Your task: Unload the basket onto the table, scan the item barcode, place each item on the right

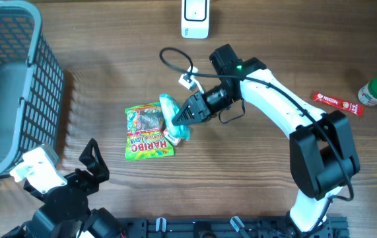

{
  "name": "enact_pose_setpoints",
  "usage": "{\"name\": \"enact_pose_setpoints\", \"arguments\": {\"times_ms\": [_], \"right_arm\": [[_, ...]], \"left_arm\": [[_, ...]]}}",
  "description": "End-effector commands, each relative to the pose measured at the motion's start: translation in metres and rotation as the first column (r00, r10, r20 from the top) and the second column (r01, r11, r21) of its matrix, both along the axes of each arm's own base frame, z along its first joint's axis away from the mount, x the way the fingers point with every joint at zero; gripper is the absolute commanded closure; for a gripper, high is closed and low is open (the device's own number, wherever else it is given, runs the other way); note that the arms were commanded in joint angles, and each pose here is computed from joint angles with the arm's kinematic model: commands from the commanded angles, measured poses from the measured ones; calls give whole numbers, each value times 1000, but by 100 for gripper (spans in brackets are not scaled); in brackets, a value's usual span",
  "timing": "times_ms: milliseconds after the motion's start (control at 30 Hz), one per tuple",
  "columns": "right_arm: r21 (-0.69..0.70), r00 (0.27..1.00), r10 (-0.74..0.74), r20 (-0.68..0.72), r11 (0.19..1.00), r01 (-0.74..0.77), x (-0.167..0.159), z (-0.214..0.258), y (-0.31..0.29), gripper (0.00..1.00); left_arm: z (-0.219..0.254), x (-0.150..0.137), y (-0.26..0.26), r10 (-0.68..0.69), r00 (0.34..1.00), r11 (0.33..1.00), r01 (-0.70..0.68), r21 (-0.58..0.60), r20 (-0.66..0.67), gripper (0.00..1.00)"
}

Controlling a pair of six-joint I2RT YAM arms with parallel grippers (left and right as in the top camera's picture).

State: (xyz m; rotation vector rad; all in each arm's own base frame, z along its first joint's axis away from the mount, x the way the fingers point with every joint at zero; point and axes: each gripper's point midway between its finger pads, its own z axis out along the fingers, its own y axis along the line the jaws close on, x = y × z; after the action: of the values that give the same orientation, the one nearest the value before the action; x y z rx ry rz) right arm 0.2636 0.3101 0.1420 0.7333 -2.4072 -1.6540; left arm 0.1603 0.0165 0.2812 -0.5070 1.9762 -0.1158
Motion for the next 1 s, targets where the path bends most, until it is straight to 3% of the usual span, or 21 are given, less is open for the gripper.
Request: {"name": "enact_pose_setpoints", "arguments": {"times_ms": [0, 67, 133, 167, 200, 267, 300, 500, 667, 800, 900, 967], "right_arm": [[-236, 995, -101, -21, 967, 94, 7, -50, -16, 77], [-291, 989, -145, -11, 947, 136, 13, -61, -20, 72], [-435, 970, -240, 29, 871, 228, 27, -81, -34, 61], [-492, 959, -279, 53, 828, 269, 33, -88, -41, 50], [-588, 933, -340, 118, 734, 341, 44, -102, -58, 27], [-638, 918, -355, 177, 669, 381, 51, -109, -71, 5], [-646, 915, -355, 191, 657, 389, 52, -110, -73, 0], [-657, 900, -348, 263, 618, 431, 65, -91, -79, 0], [-671, 820, -264, 507, 477, 568, 82, -33, -96, 0], [-656, 705, -17, 709, 353, 667, 82, -2, -109, 0], [-652, 631, 165, 758, 235, 721, 76, -5, -116, 0], [-649, 609, 228, 760, 205, 733, 73, -20, -115, 0]], "left_arm": [[-3, 0, 1, 15, 1000, 1000, -15, -15, -2, 0], [-3, 0, 1, 15, 1000, 1000, -15, -15, -2, 0], [-3, 0, 1, 15, 1000, 1000, -15, -15, -2, 0], [-3, 0, 1, 15, 1000, 1000, -15, -15, -2, 0], [-3, 0, 1, 15, 1000, 1000, -15, -15, -2, 0], [-3, 0, 1, 15, 1000, 1000, -15, -15, -2, 0], [-3, 0, 1, 15, 1000, 1000, -15, -15, -2, 0], [-3, 0, 1, 15, 1000, 1000, -15, -15, -2, 0], [-3, 0, 1, 15, 1000, 1000, -15, -15, -2, 0], [-3, 0, 1, 15, 1000, 1000, -15, -15, -2, 0], [-3, 0, 1, 15, 1000, 1000, -15, -15, -2, 0], [-3, 0, 1, 15, 1000, 1000, -15, -16, -2, 0]]}}
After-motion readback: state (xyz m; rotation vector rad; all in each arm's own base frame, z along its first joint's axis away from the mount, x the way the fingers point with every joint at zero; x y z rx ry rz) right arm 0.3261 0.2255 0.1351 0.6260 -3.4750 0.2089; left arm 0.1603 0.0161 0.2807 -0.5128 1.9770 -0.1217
